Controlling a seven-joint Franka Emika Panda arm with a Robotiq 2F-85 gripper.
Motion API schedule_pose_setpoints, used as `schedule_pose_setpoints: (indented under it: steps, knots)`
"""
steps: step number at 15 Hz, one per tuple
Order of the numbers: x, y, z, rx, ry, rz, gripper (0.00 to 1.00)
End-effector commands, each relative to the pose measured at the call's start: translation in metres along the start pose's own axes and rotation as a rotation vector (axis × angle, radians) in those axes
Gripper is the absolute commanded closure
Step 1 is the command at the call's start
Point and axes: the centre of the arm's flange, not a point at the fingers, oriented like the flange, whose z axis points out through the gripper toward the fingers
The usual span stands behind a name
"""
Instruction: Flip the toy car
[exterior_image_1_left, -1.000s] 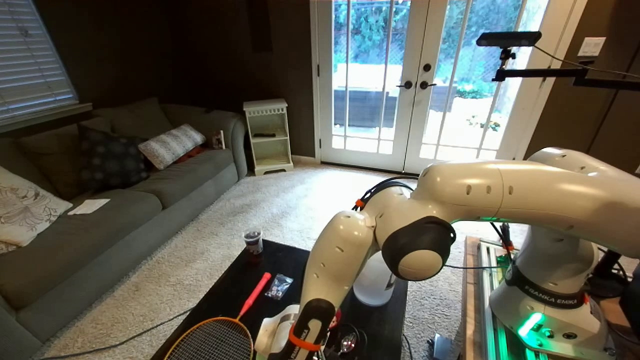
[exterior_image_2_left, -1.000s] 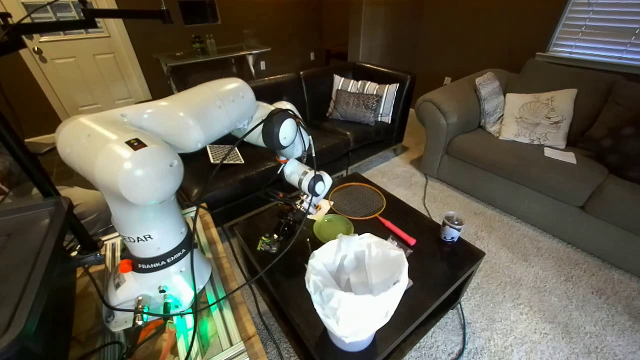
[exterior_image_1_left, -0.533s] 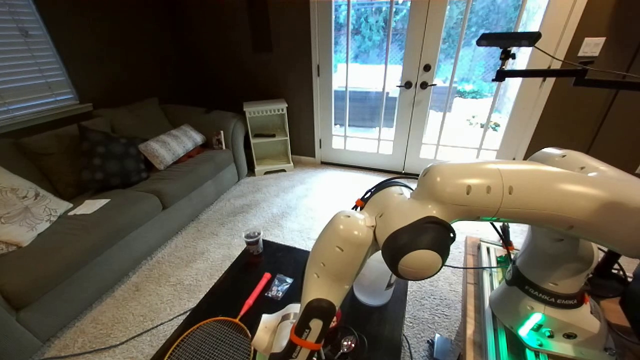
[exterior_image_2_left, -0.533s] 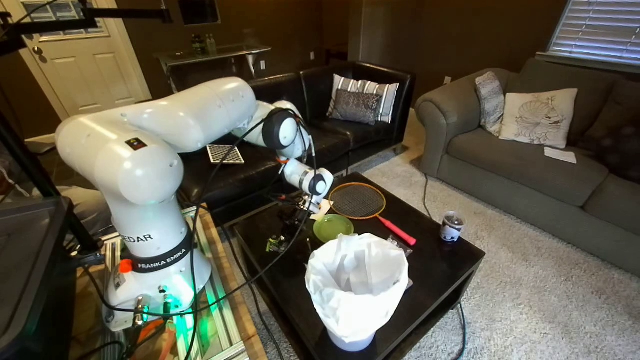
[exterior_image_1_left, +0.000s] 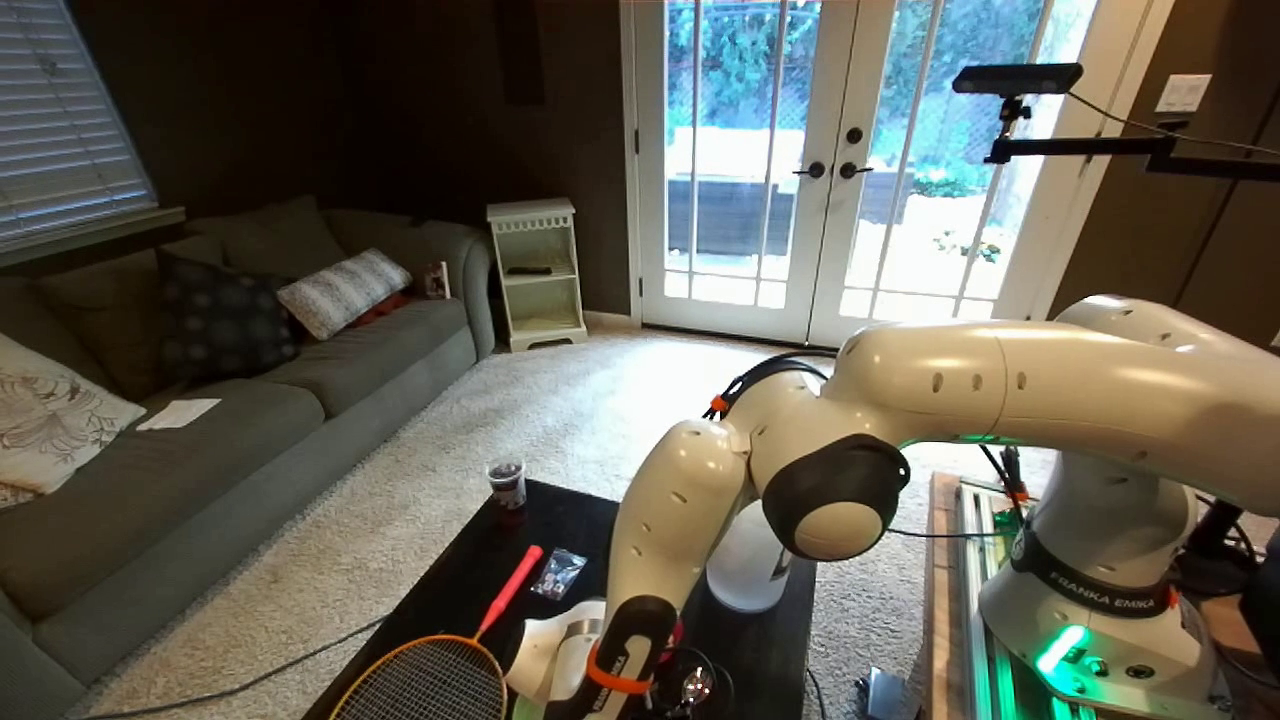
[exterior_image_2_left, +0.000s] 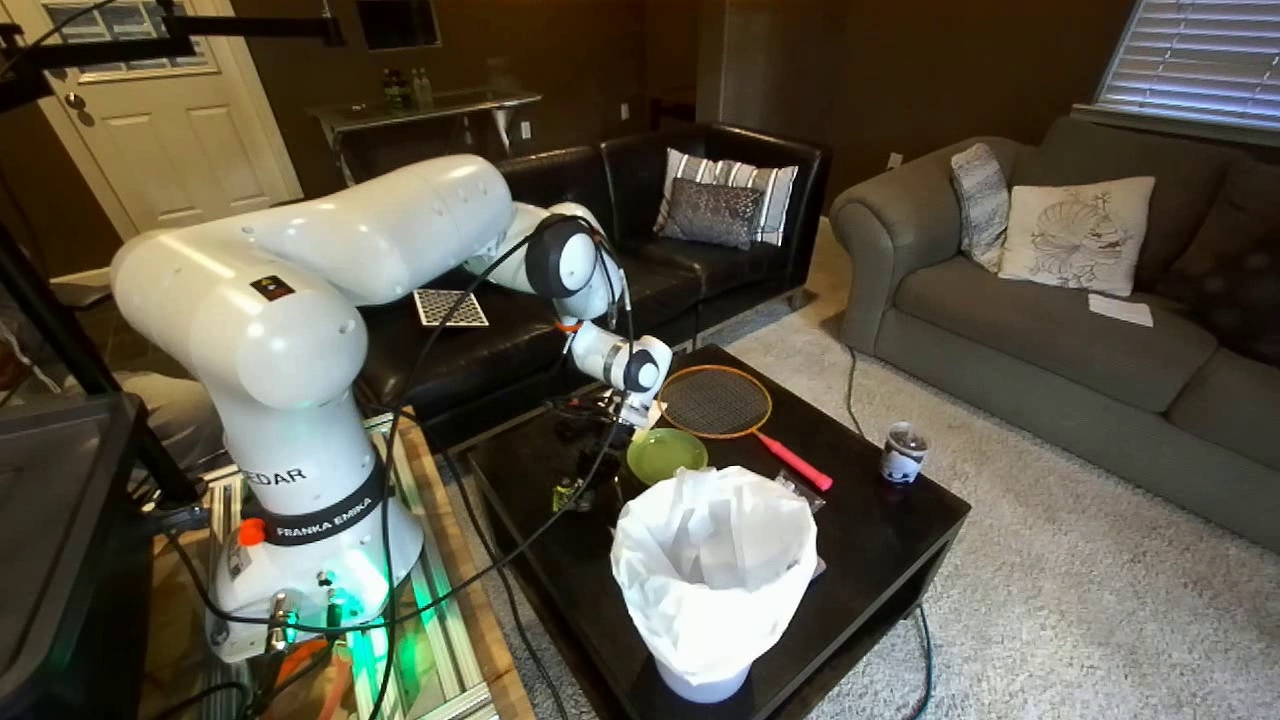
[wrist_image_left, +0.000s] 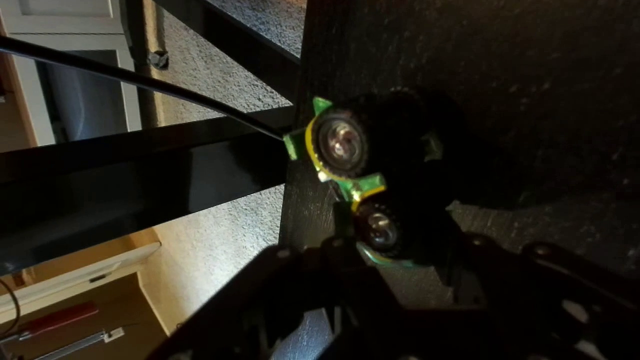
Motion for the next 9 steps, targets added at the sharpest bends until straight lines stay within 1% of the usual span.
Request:
schedule_pose_setpoints:
  steps: [1, 4, 5, 6, 7, 9]
  knots:
    - [-0.0108, -0.0543, 0.0103, 0.016, 0.038, 0.028, 0.68]
    - [-0.0138, -0.0582, 0.0087, 0.033, 0.030, 0.026, 0.50]
    - [-0.0149, -0.0596, 0.0094, 0.037, 0.023, 0.022, 0.35]
    - [-0.0159, -0.0607, 0.0096, 0.041, 0.019, 0.020, 0.26]
    - [-0.0168, -0.0614, 0.0096, 0.046, 0.017, 0.018, 0.25]
    - [-0.0180, -0.0620, 0.0089, 0.058, 0.012, 0.016, 0.13]
